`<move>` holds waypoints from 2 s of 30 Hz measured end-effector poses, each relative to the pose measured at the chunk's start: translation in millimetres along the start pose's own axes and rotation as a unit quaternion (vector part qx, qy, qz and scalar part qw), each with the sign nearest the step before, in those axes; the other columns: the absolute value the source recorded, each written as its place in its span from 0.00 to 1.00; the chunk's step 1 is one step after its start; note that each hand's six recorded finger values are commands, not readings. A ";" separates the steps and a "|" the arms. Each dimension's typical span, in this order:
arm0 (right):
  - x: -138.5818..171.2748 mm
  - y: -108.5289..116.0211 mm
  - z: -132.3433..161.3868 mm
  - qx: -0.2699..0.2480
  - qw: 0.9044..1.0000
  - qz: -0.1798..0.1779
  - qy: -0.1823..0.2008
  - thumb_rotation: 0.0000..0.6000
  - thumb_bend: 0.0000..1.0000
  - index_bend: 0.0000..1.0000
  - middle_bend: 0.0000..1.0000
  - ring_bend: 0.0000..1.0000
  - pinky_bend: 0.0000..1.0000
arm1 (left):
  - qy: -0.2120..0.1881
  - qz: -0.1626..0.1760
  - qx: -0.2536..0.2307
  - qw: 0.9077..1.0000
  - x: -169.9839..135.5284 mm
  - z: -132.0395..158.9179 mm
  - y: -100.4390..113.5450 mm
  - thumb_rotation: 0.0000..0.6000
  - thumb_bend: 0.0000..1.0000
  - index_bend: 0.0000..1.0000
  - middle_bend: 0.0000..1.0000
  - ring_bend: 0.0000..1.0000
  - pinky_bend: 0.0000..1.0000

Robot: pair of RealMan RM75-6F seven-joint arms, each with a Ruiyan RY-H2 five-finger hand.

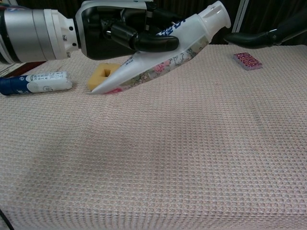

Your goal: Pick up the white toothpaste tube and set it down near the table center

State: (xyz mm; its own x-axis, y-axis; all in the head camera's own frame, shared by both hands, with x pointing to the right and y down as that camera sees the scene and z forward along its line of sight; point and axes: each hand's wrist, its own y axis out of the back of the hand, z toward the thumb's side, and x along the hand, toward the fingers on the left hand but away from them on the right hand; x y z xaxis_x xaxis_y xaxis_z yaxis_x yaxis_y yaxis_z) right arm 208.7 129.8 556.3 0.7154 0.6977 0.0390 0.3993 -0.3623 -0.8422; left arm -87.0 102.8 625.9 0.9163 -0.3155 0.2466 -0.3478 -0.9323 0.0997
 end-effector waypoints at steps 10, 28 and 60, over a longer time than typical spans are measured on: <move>-5.6 0.4 2.0 0.000 1.000 0.001 0.005 1.00 0.21 0.53 0.35 0.12 0.23 | 0.002 -0.006 0.002 1.000 2.1 1.0 -1.9 0.99 0.68 0.83 0.90 0.81 0.66; -10.5 5.8 4.7 0.034 0.999 0.036 0.014 1.00 0.48 0.66 0.38 0.15 0.25 | 0.022 -0.015 0.012 1.000 -0.8 -7.5 -2.5 0.96 0.68 0.83 0.90 0.81 0.66; -25.5 -2.9 13.8 0.030 0.998 0.049 0.022 1.00 0.50 0.66 0.39 0.15 0.25 | 0.066 -0.025 0.049 0.996 3.0 -17.0 -7.5 0.81 0.68 0.83 0.90 0.80 0.66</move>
State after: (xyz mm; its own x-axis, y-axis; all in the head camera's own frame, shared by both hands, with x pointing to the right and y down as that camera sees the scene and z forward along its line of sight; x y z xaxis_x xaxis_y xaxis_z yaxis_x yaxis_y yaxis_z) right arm 181.4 121.6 550.3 0.7740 0.6328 -0.0236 0.2912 -0.3887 -0.8741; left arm -85.0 111.9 642.2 0.8960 -0.2485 0.3681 -0.2753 -0.9611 0.0211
